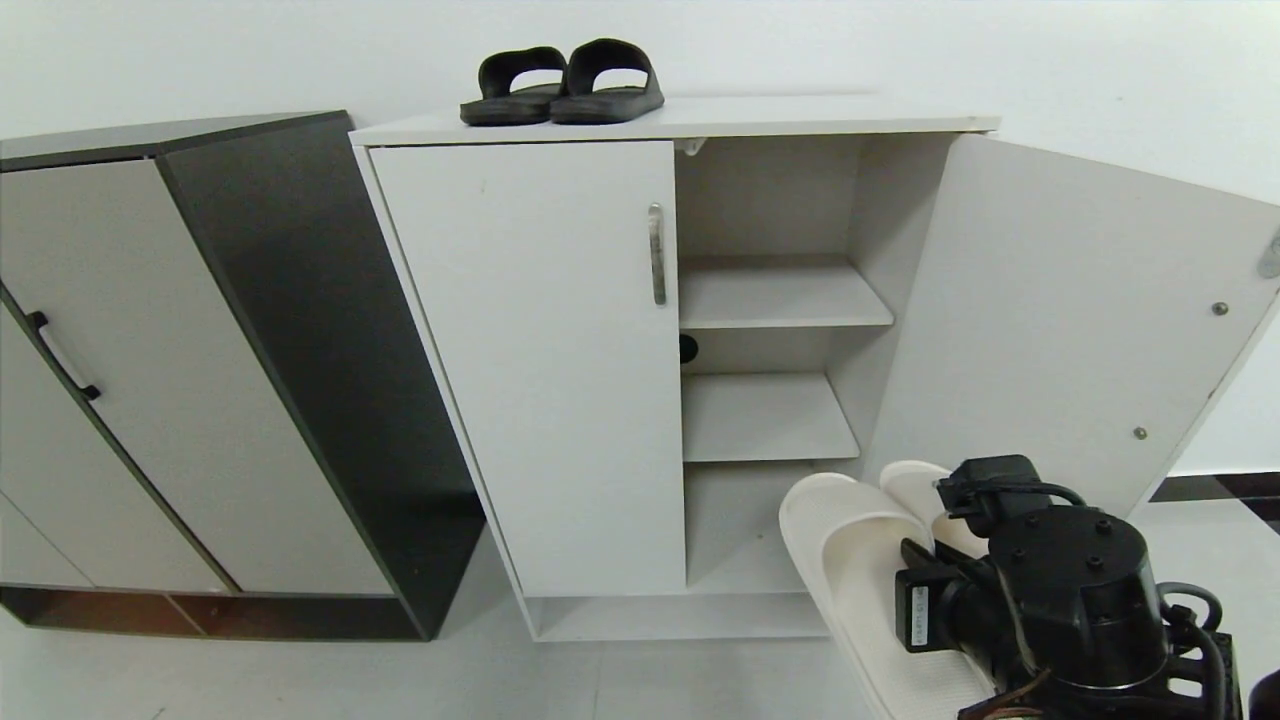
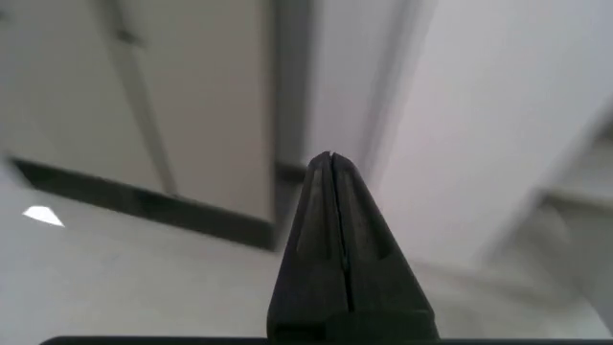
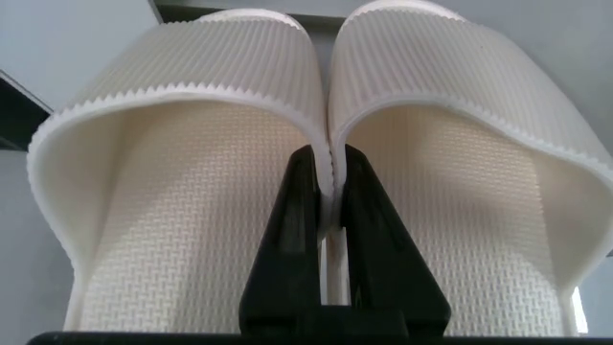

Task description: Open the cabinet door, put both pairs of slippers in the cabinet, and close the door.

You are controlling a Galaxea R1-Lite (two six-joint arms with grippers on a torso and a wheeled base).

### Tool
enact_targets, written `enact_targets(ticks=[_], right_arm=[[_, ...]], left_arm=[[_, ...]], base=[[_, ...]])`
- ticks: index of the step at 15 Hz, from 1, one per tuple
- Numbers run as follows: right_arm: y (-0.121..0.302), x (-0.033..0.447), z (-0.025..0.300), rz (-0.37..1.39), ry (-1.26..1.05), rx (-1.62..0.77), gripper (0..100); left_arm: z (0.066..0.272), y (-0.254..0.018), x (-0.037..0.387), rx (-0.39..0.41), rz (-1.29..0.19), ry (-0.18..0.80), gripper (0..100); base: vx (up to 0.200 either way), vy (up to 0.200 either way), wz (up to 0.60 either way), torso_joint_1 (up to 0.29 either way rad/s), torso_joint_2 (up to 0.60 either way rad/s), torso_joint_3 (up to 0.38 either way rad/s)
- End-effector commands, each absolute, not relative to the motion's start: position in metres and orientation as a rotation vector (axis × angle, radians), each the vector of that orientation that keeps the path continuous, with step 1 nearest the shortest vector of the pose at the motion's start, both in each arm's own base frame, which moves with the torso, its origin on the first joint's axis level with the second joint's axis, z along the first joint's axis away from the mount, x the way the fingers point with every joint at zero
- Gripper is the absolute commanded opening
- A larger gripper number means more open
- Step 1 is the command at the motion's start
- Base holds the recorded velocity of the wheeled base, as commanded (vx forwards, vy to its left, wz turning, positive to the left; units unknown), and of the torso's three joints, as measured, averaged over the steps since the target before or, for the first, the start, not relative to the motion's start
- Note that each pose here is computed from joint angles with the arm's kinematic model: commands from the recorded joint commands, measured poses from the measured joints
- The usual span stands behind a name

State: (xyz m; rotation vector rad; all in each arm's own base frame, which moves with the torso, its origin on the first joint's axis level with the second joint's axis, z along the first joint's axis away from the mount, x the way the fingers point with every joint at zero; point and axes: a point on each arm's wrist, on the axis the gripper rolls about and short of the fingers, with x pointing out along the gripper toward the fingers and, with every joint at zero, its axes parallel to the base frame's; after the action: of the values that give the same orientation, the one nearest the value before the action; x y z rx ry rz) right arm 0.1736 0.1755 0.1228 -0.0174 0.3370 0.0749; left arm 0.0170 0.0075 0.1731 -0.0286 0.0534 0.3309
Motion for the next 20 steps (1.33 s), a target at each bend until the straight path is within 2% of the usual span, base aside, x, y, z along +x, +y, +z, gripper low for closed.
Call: enact_targets(ticks=[1,2,3,6,8,10,11,12,16,17,18,19,20], right_arm=[[0.171,0.173,0.125,0.066,0.331,-0.010,0],[0.167,0.174,0.125,0.053,0.333,-0.010,0],[0.161,0.172,0.126,0.041,0.329,-0.011,0],[0.147,0.169,0.124,0.011,0.336,-0.018,0],[0.140,0.168,0.123,-0.011,0.340,-0.020,0],[0.137,0.170,0.123,-0.023,0.340,-0.018,0],[0.137,0.170,0.123,-0.024,0.340,-0.018,0],[0.137,0.170,0.123,-0.026,0.340,-0.018,0],[0.133,0.173,0.123,-0.049,0.342,-0.015,0],[0.134,0.173,0.122,-0.044,0.343,-0.018,0],[0.135,0.173,0.123,-0.029,0.342,-0.029,0],[0.138,0.172,0.125,-0.001,0.336,-0.027,0],[0.147,0.170,0.128,0.063,0.325,-0.014,0]], left_arm=[[0.101,0.006,-0.023,-0.004,0.482,-0.026,0],[0.090,0.007,-0.020,-0.007,0.482,0.000,0],[0.085,0.006,-0.018,-0.025,0.419,0.010,0],[0.081,-0.004,-0.016,-0.047,-0.006,0.057,0],[0.081,-0.003,-0.019,-0.092,-0.132,0.029,0],[0.080,-0.003,-0.022,-0.137,-0.128,-0.005,0],[0.080,-0.001,-0.023,-0.122,-0.025,-0.029,0],[0.079,0.003,-0.024,-0.086,0.154,-0.031,0],[0.079,0.005,-0.024,-0.017,0.227,-0.026,0],[0.080,0.005,-0.024,0.003,0.235,-0.028,0],[0.079,0.003,-0.023,-0.005,0.150,-0.031,0],[0.075,0.000,-0.023,-0.023,-0.020,0.014,0],[0.076,0.000,-0.022,-0.008,-0.008,0.015,0]], base=[[0.000,0.000,0.00,0.000,0.00,0.000],[0.000,0.000,0.00,0.000,0.00,0.000],[0.000,0.000,0.00,0.000,0.00,0.000],[0.000,0.000,0.00,0.000,0.00,0.000],[0.000,0.000,0.00,0.000,0.00,0.000],[0.000,0.000,0.00,0.000,0.00,0.000],[0.000,0.000,0.00,0.000,0.00,0.000],[0.000,0.000,0.00,0.000,0.00,0.000],[0.000,0.000,0.00,0.000,0.00,0.000],[0.000,0.000,0.00,0.000,0.00,0.000],[0.000,0.000,0.00,0.000,0.00,0.000],[0.000,0.000,0.00,0.000,0.00,0.000],[0.000,0.000,0.00,0.000,0.00,0.000]])
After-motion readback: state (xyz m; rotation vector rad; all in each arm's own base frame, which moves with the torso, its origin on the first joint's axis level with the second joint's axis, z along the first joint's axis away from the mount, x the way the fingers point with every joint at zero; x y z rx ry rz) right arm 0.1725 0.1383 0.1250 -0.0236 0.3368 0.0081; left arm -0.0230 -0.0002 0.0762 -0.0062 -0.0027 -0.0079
